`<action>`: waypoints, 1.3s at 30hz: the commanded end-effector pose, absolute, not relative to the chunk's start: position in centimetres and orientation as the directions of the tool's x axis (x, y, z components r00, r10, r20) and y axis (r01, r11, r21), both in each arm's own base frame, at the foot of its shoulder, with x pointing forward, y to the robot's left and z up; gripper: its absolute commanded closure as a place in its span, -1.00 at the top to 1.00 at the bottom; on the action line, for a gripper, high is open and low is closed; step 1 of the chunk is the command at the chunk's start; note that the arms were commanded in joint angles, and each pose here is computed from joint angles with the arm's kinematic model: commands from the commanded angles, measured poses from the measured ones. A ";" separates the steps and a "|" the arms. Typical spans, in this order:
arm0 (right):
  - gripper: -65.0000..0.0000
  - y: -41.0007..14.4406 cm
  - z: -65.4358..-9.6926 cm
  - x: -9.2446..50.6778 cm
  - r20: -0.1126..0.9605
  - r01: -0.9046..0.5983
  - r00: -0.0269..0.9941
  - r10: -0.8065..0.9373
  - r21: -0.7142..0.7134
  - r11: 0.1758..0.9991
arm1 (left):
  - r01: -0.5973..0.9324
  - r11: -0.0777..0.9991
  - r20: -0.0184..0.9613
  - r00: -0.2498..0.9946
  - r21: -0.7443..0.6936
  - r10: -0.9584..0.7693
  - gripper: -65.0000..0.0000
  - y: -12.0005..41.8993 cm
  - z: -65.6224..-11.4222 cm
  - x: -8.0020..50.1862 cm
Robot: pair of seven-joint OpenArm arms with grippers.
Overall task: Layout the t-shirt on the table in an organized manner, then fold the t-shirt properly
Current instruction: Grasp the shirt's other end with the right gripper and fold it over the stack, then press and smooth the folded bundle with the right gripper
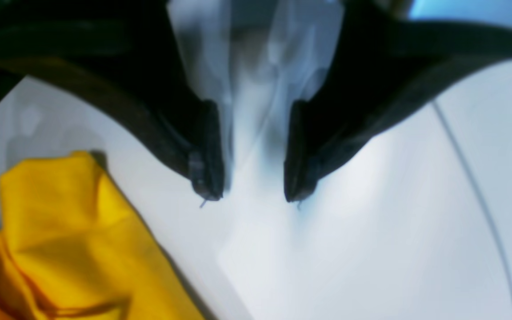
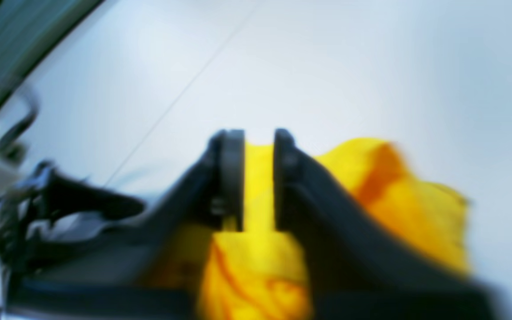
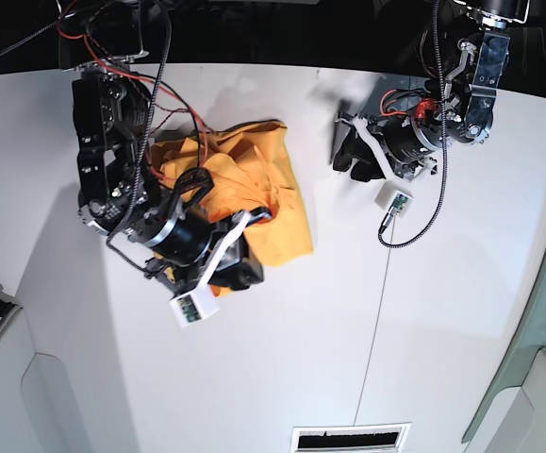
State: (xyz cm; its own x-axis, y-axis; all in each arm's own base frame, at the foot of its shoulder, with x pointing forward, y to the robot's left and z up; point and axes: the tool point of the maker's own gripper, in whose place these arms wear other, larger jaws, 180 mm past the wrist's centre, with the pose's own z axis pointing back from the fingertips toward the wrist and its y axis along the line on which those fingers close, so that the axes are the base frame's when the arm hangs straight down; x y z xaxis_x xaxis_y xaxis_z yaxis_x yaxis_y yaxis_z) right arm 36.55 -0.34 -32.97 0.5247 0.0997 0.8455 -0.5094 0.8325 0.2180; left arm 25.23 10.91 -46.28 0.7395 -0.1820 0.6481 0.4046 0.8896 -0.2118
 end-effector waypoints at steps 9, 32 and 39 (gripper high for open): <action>-1.00 -8.9 -31.2 39.3 0.851 -0.301 0.520 -0.068 0.257 0.918 | 0.400 0.901 0.615 0.758 -0.171 -0.219 -0.17 12.2 -46.8 24.8; -1.00 8.4 -34.8 40.5 0.821 -0.549 0.570 0.030 0.354 0.757 | 0.397 0.900 0.610 0.763 -0.179 -0.215 -0.17 12.1 -46.9 24.7; -1.00 8.5 -32.5 42.4 0.843 -0.584 0.533 0.077 0.300 0.755 | 0.393 0.902 0.610 0.763 -0.178 -0.213 -0.17 12.4 -46.8 24.7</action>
